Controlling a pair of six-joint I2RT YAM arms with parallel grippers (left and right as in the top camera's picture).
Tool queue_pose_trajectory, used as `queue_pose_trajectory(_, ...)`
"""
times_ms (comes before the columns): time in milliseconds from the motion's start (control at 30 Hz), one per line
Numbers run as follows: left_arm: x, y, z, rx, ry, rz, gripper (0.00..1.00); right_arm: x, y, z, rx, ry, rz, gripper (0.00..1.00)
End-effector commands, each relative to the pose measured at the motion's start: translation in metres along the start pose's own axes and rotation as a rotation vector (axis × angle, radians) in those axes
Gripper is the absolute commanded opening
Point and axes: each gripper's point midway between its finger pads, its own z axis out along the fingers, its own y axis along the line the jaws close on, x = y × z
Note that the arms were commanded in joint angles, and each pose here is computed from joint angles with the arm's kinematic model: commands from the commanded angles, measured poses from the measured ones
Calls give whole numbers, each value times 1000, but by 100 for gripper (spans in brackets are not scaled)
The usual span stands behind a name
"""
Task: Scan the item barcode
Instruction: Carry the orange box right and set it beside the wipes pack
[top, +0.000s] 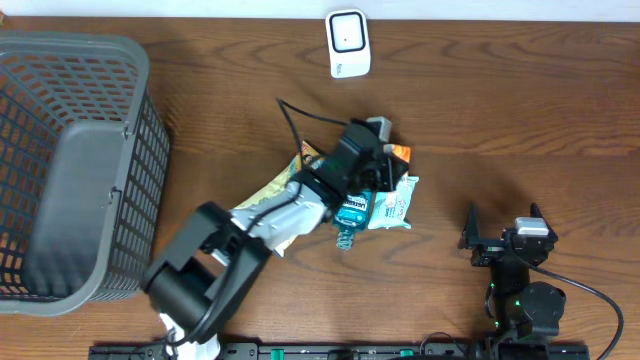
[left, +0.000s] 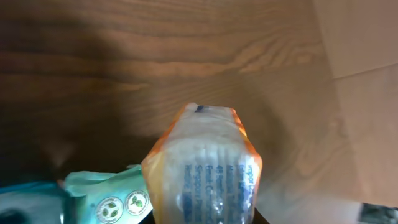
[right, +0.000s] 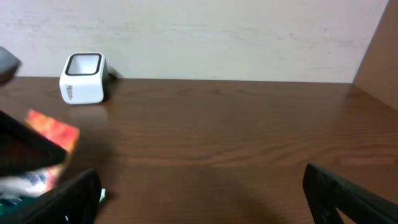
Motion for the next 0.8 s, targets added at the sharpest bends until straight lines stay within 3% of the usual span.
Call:
queue_pose_trajectory(0,5,4,12,-54,-40,39,8,1,-1,0,9,4,-8,99)
queue_pose_trajectory(333,33,-20,22,-18,-6,136,8,1,-1,0,9,4,-8,99)
queue_pose_trajectory(500,38,-22,23,-28,-6,154,17,1,-1,0,9,4,-8,99)
queue_pose_trajectory(633,39,-22,24,-29,-3,154,17,1,-1,0,9,4,-8,99)
queue_pose_trajectory(767,39,-22,24,-28,-3,154,35,1,-1,0,9,4,-8,99)
